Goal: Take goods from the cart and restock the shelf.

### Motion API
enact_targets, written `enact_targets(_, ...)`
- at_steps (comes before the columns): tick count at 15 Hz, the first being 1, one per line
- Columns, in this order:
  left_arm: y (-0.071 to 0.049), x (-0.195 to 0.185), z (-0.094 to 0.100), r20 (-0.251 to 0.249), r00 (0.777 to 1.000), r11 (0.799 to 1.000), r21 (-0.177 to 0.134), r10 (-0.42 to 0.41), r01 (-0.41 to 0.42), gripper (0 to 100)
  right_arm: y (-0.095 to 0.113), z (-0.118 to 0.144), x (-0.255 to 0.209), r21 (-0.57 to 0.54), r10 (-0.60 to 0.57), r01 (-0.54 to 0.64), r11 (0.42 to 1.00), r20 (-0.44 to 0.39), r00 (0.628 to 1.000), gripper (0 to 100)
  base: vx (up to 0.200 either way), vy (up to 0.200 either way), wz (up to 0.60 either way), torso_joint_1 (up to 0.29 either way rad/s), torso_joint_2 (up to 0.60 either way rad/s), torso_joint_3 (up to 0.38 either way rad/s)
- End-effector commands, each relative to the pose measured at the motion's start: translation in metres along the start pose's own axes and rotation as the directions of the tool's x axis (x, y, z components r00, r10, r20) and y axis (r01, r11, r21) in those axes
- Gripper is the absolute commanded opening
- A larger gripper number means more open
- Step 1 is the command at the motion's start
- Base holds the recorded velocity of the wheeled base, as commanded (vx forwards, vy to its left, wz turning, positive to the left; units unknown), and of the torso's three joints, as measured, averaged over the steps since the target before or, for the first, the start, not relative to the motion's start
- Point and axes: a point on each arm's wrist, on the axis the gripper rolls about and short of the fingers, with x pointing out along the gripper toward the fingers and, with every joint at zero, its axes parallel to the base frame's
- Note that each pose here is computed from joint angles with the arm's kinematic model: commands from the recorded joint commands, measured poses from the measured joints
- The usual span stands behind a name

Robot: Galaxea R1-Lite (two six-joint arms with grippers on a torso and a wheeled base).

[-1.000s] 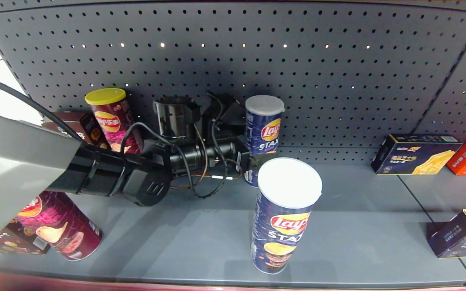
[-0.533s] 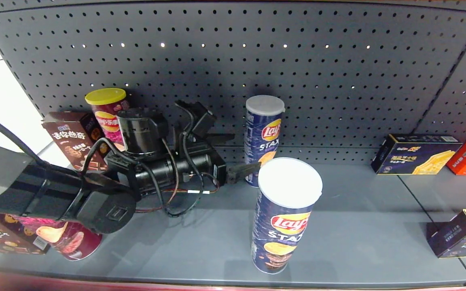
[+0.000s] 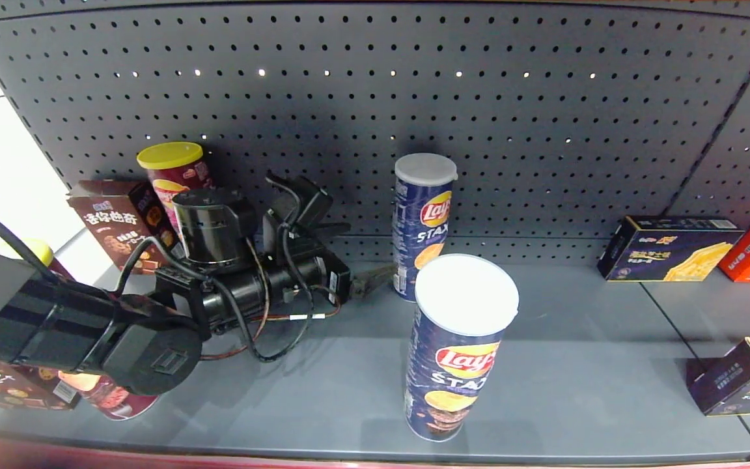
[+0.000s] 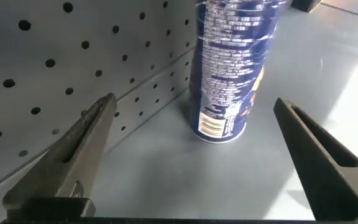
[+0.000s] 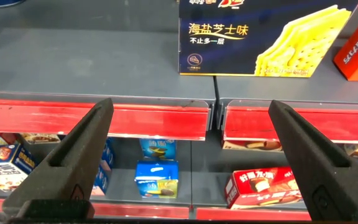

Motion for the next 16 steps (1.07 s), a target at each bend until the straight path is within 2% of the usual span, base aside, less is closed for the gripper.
enact_targets(1,0.001,0.007,-0.009,-0.025,1.0,1.0,-0.008,0.013,-0.014,100,0.0,0.0,0.0,0.0,0.0,0.0,1.0,-0.002,1.0,100,0.0,0.0,0.0,0.0,0.0,0.0)
enact_targets(6,0.003,0.02,-0.01,-0.015,1.0,1.0,-0.003,0.023,-0.023,100,0.0,0.0,0.0,0.0,0.0,0.0,1.0,-0.002,1.0,100,0.0,0.0,0.0,0.0,0.0,0.0)
enact_targets(9,-0.005,0.03,-0.005,0.003,1.0,1.0,0.007,-0.005,0.005,100,0.0,0.0,0.0,0.0,0.0,0.0,1.0,-0.002,1.0,100,0.0,0.0,0.0,0.0,0.0,0.0)
enact_targets(11,-0.009,0.035,-0.008,-0.004,1.0,1.0,0.005,-0.019,0.019,100,0.0,0.0,0.0,0.0,0.0,0.0,1.0,-0.002,1.0,100,0.0,0.0,0.0,0.0,0.0,0.0)
enact_targets(16,-0.002,0.045,-0.008,0.001,0.999,0.999,0.007,0.038,-0.038,100,0.0,0.0,0.0,0.0,0.0,0.0,1.0,0.0,1.0,100,0.0,0.0,0.0,0.0,0.0,0.0)
